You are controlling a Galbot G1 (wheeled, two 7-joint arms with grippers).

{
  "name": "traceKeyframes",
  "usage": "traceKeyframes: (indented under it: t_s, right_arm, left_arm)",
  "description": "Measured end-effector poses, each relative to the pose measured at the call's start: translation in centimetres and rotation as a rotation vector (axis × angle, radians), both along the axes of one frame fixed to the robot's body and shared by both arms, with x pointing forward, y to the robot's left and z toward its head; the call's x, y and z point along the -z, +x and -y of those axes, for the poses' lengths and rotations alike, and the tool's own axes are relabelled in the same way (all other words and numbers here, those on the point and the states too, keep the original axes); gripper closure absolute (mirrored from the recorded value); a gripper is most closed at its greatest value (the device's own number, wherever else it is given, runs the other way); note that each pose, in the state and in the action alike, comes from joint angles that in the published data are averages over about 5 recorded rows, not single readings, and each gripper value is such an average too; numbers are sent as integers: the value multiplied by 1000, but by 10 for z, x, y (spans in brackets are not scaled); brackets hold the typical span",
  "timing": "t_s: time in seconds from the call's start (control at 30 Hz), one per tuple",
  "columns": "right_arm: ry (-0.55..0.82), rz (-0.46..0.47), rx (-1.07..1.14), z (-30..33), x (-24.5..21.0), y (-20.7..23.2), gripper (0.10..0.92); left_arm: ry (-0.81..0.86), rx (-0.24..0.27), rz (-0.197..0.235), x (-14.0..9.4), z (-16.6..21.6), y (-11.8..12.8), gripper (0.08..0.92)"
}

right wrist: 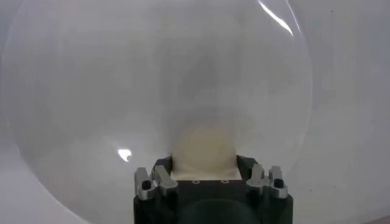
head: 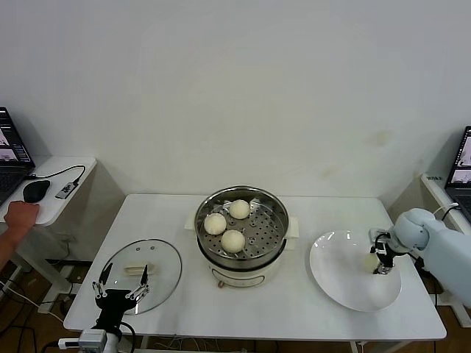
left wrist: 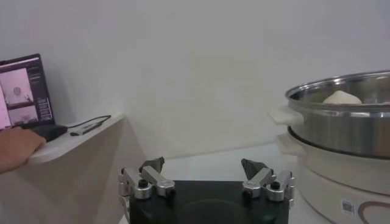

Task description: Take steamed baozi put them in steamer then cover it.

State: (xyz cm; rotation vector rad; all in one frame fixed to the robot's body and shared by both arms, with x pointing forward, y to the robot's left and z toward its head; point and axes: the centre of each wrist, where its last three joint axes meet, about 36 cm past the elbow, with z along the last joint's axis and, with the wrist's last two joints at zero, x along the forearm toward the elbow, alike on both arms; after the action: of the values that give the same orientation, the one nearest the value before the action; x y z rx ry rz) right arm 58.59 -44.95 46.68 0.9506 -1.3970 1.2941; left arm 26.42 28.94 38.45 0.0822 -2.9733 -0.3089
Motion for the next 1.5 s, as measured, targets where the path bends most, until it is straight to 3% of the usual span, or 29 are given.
traceKeyframes:
  t_s: [0.3,0.77,1.07,1.5]
  right_arm:
    - [35,57,-48,-26,-68,10,385]
    - [199,168,-154,-152,-185,31,369]
    - [270,170,-158,-239,-200,37,367]
    - [246,140,-172,-315,-172,47,360]
  left_arm:
    - [-7,7,0,2,3,4,177]
    - [-8,16,0,4,2,8,177]
    - [-14,8,1,4,3,8,177]
    - [-27,-1,11,2,5,8,177]
